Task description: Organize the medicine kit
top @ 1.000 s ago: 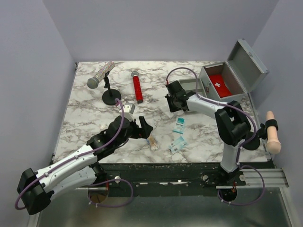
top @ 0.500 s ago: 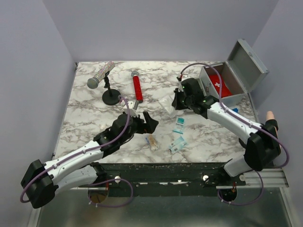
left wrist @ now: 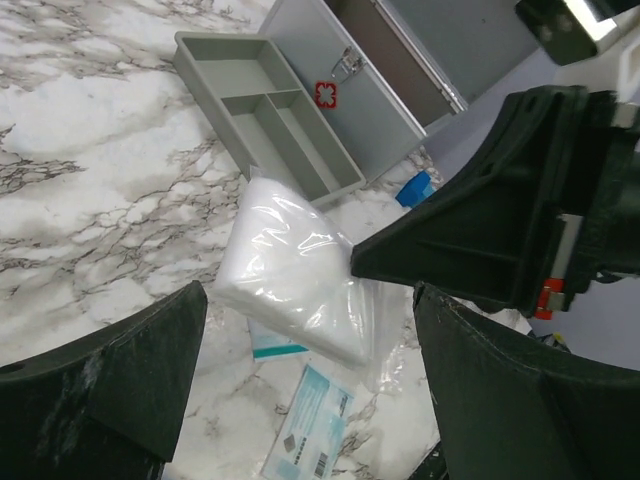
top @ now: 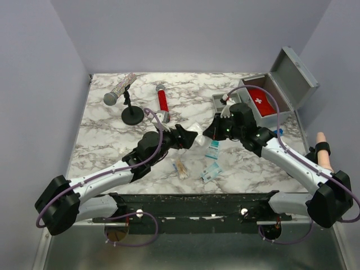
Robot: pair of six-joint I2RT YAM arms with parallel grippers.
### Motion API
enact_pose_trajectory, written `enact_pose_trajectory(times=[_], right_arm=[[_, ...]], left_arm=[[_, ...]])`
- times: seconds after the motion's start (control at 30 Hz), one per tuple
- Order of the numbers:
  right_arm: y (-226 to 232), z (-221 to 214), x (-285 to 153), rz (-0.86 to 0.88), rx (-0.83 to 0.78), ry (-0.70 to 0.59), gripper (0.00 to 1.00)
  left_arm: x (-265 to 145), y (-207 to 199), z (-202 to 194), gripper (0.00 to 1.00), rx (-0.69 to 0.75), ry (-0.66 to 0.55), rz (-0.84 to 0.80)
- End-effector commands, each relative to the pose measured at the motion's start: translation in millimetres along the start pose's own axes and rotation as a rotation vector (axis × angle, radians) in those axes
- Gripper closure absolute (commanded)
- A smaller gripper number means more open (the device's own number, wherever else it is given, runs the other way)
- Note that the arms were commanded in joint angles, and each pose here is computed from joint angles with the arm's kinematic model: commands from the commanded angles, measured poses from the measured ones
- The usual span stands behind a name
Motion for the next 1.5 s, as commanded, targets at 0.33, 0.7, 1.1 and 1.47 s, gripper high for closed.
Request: enact_pose_trajectory(times=[0.33,0.7,1.1,1.47], right_arm=[[16.4,5.1,-23.7,0.128,0.012,-0.067,0.99],[-39.1,-17.8,9.1,-0.184,-0.011,0.004,0.54],[-108.3,-28.6,15.0,-0.394,0.236,-0.019,0.28],[-125.1,-42.7,40.5,-0.277,0.328,0.092,0.40]], left_arm=[[-8.2,0.1,0.8,0.09,-0.090,-0.014,-0.018],[-18.5,18.2,-21.2,0.06,-0.070,0.093,0.124],[-20.9,21.1,-36.3,0.07,-0.089,0.168,0.124],[-26.7,21.8,-38.9,0.07,-0.096,0.160,0.109]])
Point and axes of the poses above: each gripper's point midway between its finger pads, its own x axis out along the fingers, its own y axis along the line the jaws close on, z = x × y, the point moved 10 cm from there along -x, back along the fingers, and after that the axes turned 14 degrees about x, right-handed, at the moved point
